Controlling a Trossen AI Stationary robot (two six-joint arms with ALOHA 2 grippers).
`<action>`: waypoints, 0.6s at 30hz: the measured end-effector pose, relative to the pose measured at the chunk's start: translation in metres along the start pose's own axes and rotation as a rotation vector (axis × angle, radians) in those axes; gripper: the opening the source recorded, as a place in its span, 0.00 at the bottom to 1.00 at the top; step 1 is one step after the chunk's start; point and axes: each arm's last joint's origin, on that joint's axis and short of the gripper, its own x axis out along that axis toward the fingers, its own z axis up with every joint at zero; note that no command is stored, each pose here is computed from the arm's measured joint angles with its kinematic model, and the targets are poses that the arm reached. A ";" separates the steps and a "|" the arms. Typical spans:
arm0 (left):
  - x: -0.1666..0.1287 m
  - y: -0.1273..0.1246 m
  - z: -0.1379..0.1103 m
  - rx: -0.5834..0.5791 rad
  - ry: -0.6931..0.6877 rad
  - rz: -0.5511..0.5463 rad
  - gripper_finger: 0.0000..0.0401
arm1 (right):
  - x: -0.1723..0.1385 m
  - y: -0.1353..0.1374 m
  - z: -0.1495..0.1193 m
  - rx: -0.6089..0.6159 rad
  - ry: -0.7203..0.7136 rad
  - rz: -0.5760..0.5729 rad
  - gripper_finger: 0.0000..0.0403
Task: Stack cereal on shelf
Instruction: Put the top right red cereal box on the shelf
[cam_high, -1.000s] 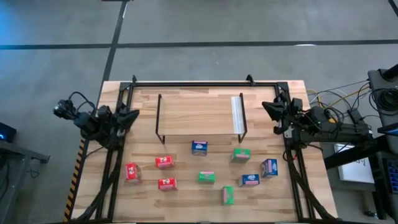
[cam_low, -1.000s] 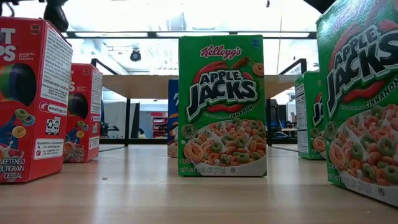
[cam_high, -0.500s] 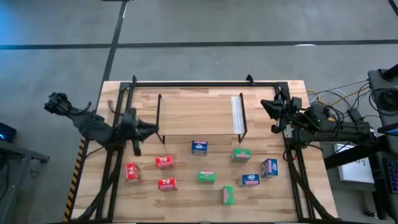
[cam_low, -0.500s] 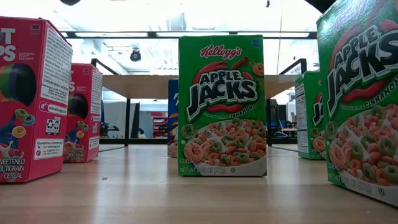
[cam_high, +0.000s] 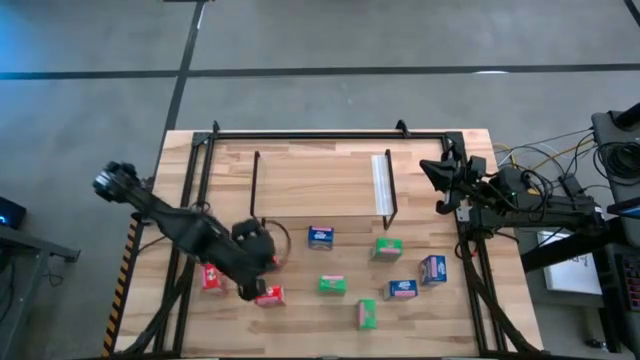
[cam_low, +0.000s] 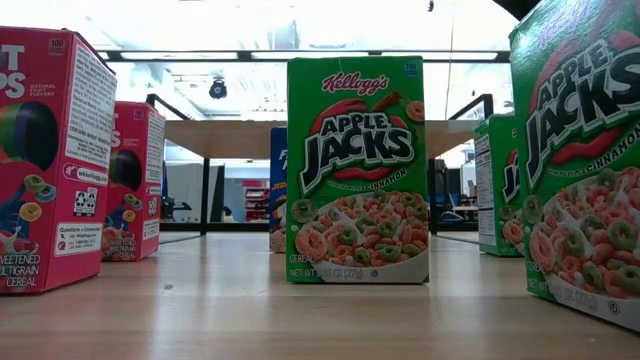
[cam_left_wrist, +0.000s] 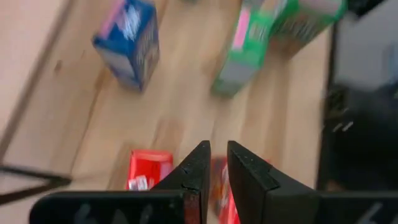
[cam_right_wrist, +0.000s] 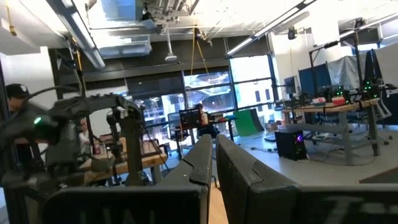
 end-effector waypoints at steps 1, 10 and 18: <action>0.006 -0.004 0.000 0.015 0.037 0.028 0.09 | 0.000 0.000 0.000 0.002 0.000 0.000 0.03; 0.031 -0.010 -0.010 0.038 0.245 0.243 0.14 | 0.000 0.000 -0.001 0.011 0.005 -0.001 0.03; 0.031 -0.002 -0.010 0.040 0.219 0.299 0.38 | 0.001 0.000 -0.004 0.018 0.029 -0.001 0.03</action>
